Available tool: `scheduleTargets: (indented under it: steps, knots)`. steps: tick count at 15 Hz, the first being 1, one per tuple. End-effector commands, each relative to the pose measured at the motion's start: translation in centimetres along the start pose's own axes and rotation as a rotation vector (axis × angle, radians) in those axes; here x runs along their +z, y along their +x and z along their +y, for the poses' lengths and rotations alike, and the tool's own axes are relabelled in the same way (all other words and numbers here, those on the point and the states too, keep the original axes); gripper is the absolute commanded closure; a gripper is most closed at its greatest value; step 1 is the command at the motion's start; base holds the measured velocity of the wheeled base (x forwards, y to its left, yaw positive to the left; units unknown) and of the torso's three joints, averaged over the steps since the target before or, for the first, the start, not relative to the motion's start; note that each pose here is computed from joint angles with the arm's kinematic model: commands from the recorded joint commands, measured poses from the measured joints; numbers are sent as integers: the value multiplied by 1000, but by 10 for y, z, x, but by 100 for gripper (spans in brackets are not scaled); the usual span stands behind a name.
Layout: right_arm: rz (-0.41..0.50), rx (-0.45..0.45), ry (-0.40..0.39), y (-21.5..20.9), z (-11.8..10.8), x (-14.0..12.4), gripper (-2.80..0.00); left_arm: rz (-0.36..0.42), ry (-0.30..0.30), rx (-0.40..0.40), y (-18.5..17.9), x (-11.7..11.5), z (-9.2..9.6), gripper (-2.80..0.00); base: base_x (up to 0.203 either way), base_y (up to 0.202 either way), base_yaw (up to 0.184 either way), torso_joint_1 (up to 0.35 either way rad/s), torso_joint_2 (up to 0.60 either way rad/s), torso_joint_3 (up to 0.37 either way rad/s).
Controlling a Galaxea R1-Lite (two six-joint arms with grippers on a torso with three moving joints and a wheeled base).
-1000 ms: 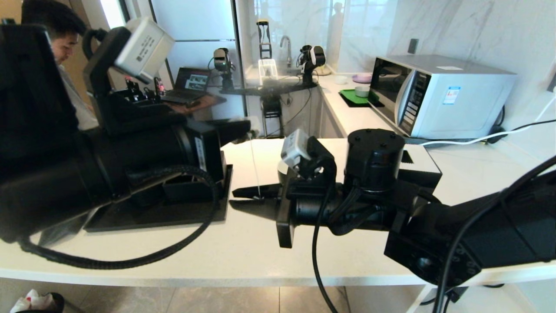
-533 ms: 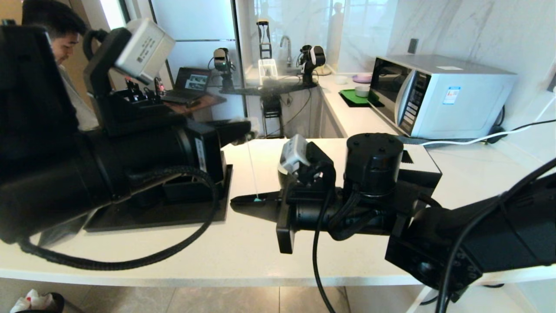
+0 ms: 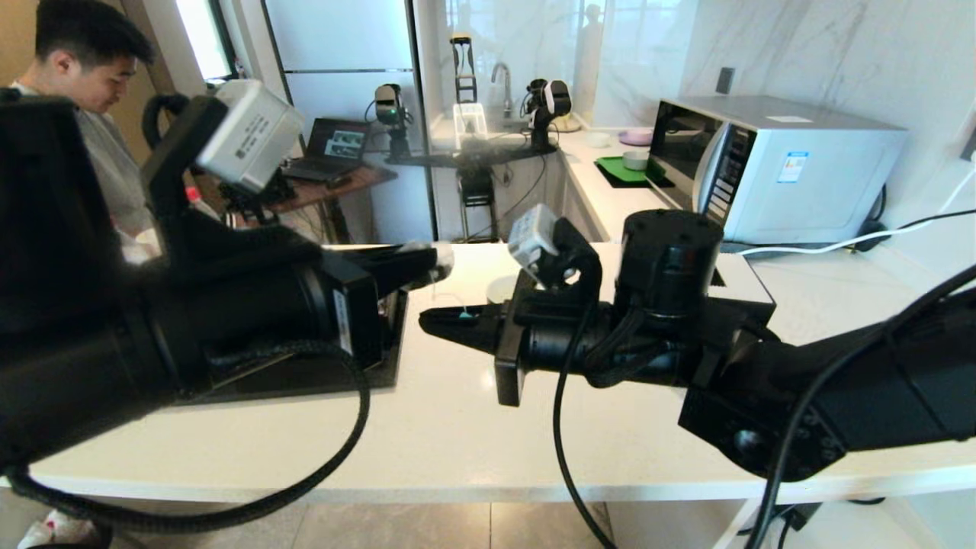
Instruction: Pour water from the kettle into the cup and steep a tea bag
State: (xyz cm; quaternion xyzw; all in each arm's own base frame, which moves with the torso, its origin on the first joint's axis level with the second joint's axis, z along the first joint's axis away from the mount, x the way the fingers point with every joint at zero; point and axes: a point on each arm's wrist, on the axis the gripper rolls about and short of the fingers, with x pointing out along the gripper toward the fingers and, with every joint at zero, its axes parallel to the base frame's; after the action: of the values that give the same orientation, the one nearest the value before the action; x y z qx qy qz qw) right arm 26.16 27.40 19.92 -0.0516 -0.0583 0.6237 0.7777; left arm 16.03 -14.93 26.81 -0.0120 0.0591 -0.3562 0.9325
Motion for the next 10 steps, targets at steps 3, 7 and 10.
scheduleTargets:
  steps: [3, 7, 10]
  knots:
    - [-31, -39, -26, -4, -16, 10, 0, 11, 1, -7, -4, -4, -2, 0, 0, 0, 0, 0, 0, 0]
    - [-57, -80, -50, -9, -30, 19, 0, 38, 0, -14, -1, -12, -3, 0, 0, 0, 0, 0, 0, 0]
    - [-63, -87, -56, -10, -33, 21, 0, 52, 0, -21, 1, -15, -4, 0, 0, 0, 0, 0, 0, 0]
